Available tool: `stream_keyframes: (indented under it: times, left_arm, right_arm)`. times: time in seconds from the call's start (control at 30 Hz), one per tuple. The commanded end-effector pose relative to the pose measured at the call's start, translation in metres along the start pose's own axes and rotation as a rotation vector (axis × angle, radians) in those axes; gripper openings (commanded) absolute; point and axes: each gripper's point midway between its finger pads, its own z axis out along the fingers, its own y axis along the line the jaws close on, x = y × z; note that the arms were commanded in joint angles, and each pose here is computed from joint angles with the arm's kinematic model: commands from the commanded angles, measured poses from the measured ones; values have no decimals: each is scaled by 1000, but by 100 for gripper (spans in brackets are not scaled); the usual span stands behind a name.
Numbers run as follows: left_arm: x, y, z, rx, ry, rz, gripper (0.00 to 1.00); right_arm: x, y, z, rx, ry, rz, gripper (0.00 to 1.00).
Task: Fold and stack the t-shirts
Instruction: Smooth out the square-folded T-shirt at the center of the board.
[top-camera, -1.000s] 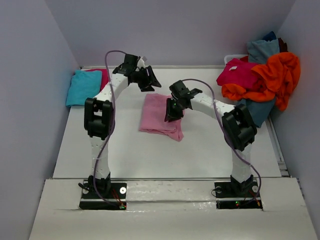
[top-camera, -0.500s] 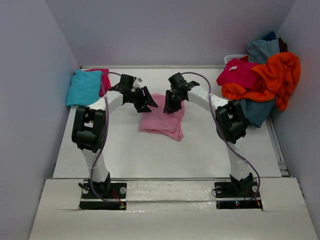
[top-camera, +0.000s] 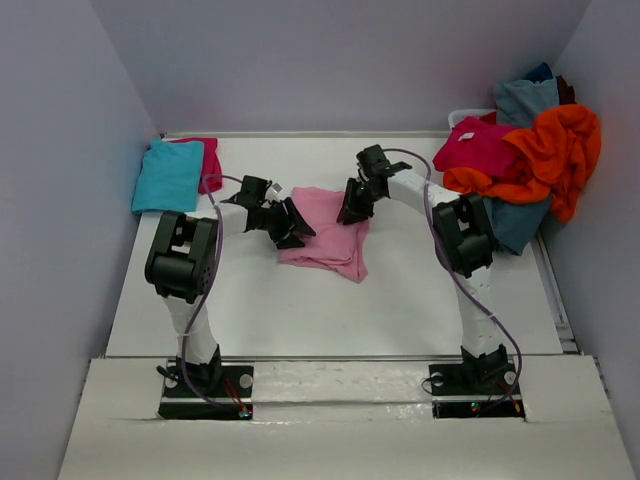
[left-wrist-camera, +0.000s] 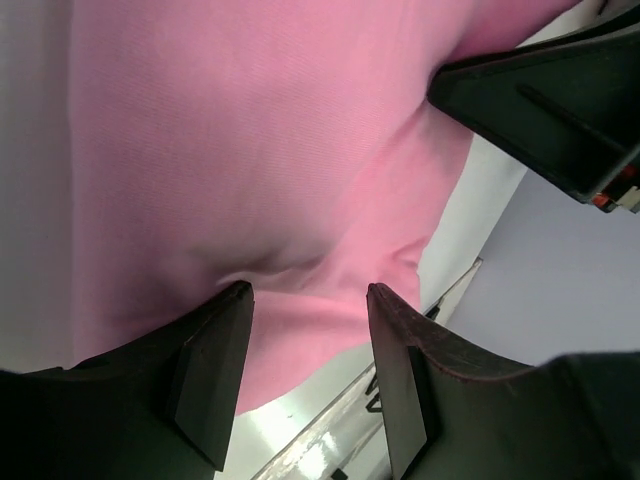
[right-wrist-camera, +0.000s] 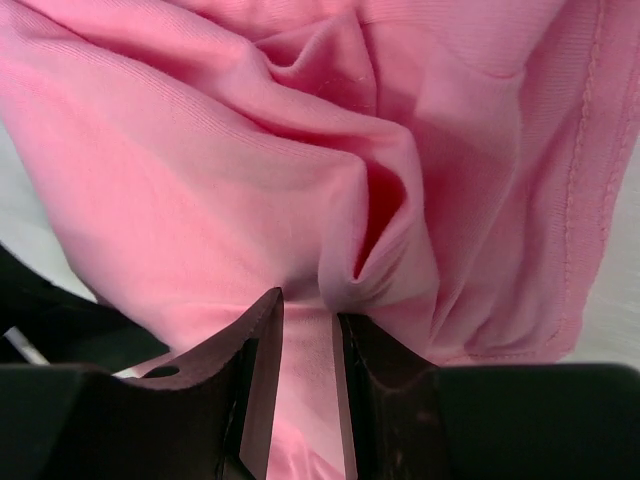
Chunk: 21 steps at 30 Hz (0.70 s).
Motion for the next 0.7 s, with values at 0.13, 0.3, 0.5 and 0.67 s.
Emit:
stream_keyframes:
  times: [0.13, 0.3, 0.5, 0.67]
  left_arm:
    - [8, 18, 10, -3, 17, -44, 62]
    - [7, 20, 11, -6, 12, -42, 62]
    - [8, 24, 12, -19, 16, -43, 62]
    - [8, 29, 11, -23, 11, -51, 62]
  right_arm:
    - [-4, -73, 7, 90, 10, 110, 33]
    - [-9, -87, -2, 78, -1, 151, 33]
    - [-19, -80, -14, 54, -25, 145, 33]
    - [-30, -68, -28, 13, -34, 136, 33]
